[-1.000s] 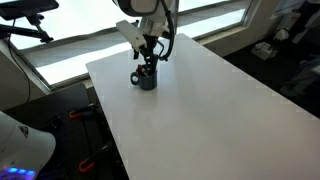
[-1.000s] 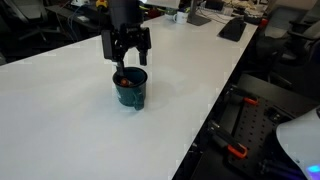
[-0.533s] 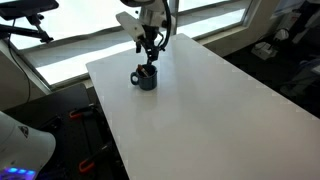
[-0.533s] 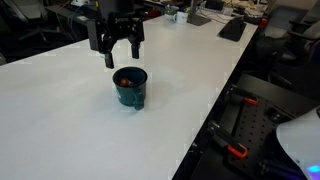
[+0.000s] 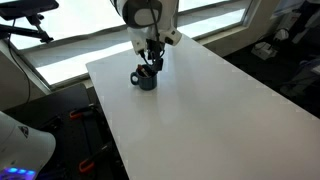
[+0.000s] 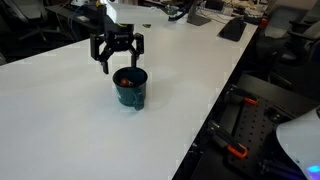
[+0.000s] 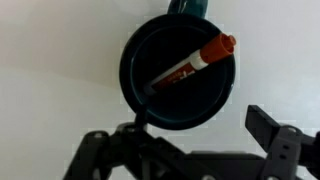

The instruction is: Remove the marker from the cup

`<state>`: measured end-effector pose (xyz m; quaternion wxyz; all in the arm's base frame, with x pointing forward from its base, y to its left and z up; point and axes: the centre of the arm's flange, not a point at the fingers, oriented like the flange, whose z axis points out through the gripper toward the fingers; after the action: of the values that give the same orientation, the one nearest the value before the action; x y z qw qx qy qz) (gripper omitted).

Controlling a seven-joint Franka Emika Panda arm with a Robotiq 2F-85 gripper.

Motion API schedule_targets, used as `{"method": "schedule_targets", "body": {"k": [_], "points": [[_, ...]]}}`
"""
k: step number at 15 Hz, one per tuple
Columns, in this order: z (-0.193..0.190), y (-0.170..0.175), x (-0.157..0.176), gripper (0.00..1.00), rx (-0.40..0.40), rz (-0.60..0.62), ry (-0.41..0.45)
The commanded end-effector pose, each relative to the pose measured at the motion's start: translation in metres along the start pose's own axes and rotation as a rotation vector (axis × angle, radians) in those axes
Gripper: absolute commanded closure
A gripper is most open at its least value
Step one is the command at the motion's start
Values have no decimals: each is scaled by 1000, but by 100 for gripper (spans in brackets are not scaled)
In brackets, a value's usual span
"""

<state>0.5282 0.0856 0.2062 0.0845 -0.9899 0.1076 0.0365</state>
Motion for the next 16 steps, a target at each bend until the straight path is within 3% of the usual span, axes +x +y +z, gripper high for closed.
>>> {"method": "schedule_targets", "body": {"k": [1,10,16], "points": [[1,0,1,0,3,11,1],[-16,-10,-3,0,-34,11,-1],[-44,-16,-23,0,-2,-24,-61]]}}
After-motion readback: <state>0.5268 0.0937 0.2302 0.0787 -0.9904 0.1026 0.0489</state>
